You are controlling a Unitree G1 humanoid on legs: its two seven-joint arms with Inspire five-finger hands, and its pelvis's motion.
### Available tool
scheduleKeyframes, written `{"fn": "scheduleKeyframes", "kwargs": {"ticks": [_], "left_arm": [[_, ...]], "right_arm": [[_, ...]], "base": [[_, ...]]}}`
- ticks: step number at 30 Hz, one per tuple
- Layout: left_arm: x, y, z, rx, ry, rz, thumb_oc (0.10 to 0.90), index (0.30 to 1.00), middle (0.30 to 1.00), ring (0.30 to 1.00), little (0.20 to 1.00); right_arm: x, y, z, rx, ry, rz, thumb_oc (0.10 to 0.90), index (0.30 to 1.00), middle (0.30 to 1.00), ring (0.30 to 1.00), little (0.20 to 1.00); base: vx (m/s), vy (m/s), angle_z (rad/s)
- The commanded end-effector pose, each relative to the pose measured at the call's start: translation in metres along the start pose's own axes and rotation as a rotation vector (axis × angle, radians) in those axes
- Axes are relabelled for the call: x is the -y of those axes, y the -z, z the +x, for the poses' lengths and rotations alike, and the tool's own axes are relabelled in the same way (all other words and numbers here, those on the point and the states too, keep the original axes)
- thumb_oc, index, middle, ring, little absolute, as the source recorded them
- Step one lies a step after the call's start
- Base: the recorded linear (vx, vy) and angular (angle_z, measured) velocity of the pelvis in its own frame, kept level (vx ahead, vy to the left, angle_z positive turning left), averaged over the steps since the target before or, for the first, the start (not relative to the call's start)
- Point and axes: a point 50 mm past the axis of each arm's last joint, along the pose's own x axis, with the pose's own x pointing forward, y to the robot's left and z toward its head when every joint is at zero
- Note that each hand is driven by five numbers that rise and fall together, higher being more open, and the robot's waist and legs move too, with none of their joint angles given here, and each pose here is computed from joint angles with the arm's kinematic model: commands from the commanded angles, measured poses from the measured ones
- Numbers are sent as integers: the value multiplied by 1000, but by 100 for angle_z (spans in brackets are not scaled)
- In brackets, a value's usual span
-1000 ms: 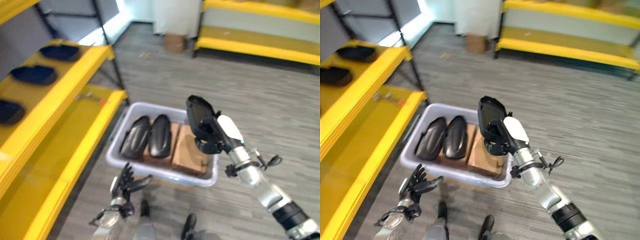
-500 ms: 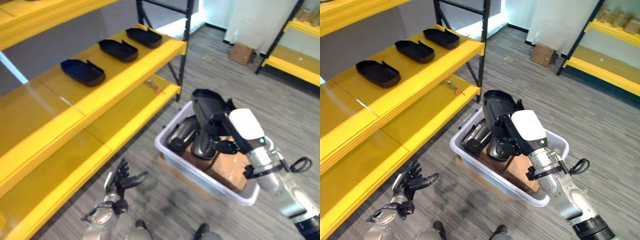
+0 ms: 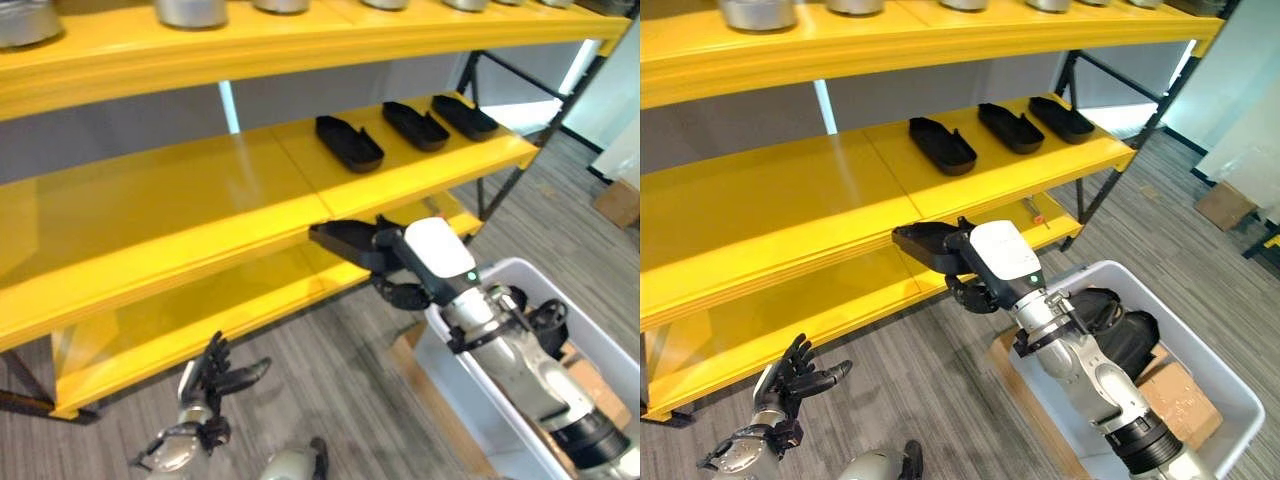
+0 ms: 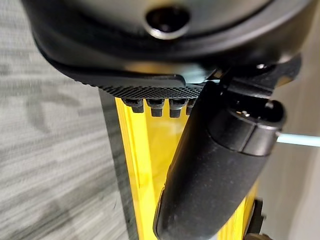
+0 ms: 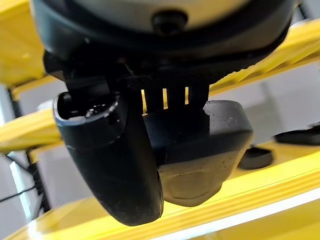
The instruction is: Move parts from the plastic box to the shelf.
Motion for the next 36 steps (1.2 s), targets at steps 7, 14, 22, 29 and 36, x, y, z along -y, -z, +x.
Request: {"fn": "scheduleKeyframes", "kwargs": {"ticks": [7,14,22,29,36], "left_arm": [[44,-70,26,328,146,100,900,1000,1000,1000,1000],[42,-54,20,276,149,78,900,1000,1000,1000,1000],[38,-45,13,246,141,66,900,1000,1000,1000,1000],[40,-48,14,253,150,71,900,1000,1000,1000,1000],[46,-50,16,260,162,53,900,1000,1000,1000,1000]], "right_arm": [[67,-6,22,136,254,-124,400,300,300,300,300],[61,-4,9,108,229,-77,400,300,300,300,300],[63,-11,7,148,222,-46,400,300,300,300,300],[70,-20,13,203,244,-40,400,300,300,300,300],[82,-30,26,270,289,-42,400,300,300,300,300]], "base": [[62,6,50],[106,-143,29],[88,-130,6],[26,-102,-2],[28,-146,22]]}}
